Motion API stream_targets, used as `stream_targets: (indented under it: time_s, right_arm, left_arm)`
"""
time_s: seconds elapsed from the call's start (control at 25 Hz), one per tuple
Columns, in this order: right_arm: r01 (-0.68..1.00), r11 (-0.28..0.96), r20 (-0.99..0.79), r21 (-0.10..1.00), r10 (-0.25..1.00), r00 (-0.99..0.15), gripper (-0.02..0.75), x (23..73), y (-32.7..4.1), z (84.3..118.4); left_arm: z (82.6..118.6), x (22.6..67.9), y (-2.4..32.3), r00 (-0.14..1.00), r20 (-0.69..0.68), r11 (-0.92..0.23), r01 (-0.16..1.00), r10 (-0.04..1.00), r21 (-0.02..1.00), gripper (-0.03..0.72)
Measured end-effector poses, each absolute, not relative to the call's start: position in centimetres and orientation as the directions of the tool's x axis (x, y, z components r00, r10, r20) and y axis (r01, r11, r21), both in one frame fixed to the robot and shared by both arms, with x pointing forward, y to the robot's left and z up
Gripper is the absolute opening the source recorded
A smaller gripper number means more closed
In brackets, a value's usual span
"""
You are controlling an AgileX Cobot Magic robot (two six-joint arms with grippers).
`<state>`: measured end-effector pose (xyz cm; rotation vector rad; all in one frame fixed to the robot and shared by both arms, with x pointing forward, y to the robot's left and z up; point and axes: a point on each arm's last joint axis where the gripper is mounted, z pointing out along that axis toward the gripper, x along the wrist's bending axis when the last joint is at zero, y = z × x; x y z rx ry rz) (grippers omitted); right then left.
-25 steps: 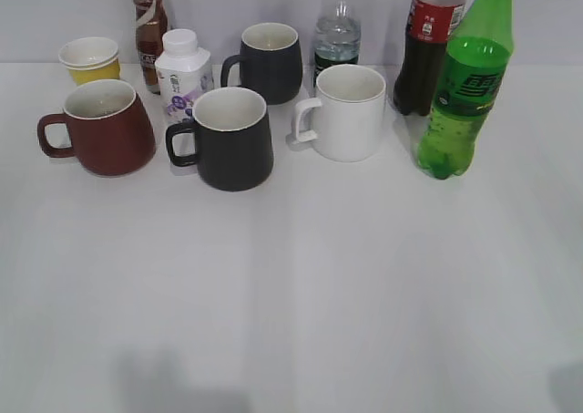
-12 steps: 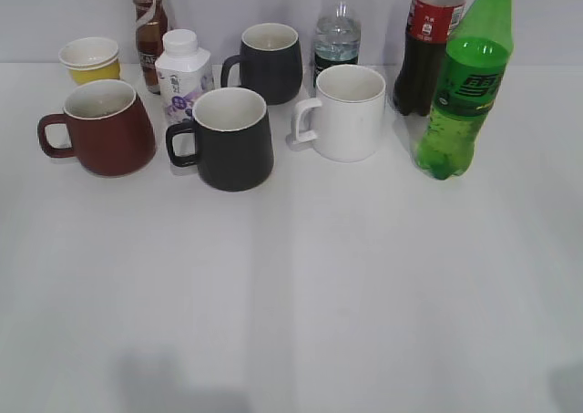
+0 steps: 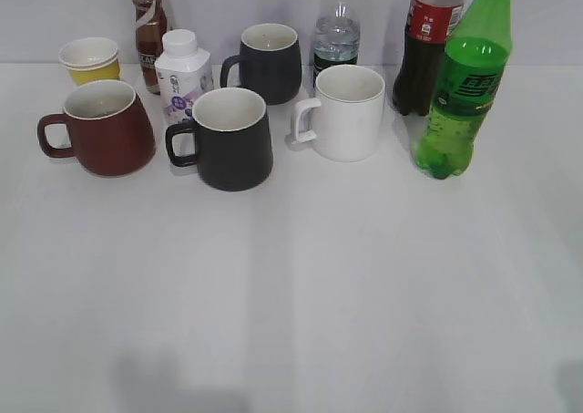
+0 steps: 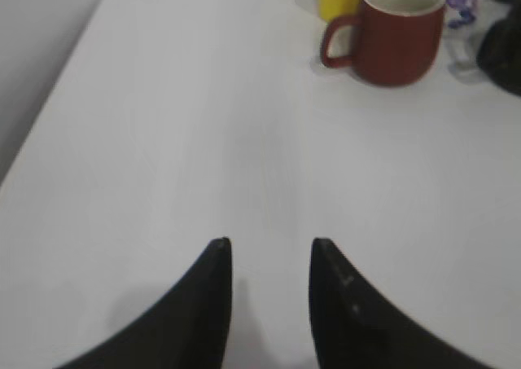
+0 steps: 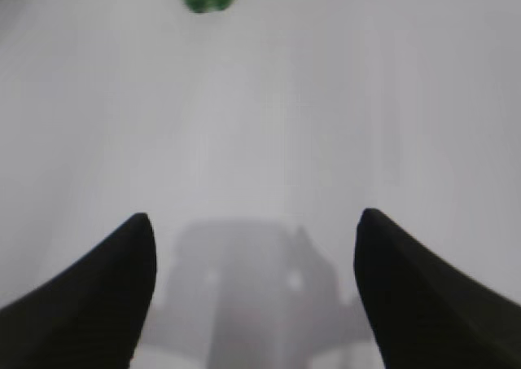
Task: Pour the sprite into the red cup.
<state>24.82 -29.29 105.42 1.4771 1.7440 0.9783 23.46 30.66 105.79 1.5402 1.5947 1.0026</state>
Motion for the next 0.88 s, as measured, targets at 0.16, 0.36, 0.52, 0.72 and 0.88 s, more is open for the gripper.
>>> stream_targets:
  time_s: [0.16,0.36,0.52,0.72,0.88]
  right_arm:
    - [0.462,0.055,-0.011,0.885,0.995,-0.097,0.568,24.0,-29.4,105.5]
    - [0.429,0.051,-0.014,0.902,0.996,-0.089,0.568,23.3,-29.4,105.4]
    - [0.427,0.05,-0.013,0.903,0.996,-0.089,0.568,23.3,-29.4,105.4]
    - [0.425,0.05,-0.013,0.904,0.996,-0.089,0.568,23.3,-29.4,105.4]
    - [0.426,0.05,-0.013,0.903,0.996,-0.089,0.568,23.3,-29.4,105.4]
  left_arm:
    - [105.8,23.0,30.6,-0.072,0.031,0.003,0.436,0.997,0.9,0.256]
    - [105.7,23.0,30.6,-0.061,0.031,-0.001,0.437,0.998,0.899,0.256]
    - [105.7,23.0,30.6,-0.06,0.031,-0.002,0.438,0.998,0.899,0.256]
    - [105.7,23.0,30.6,-0.06,0.031,-0.002,0.438,0.998,0.899,0.256]
    - [105.7,23.0,30.6,-0.06,0.031,-0.002,0.438,0.998,0.899,0.256]
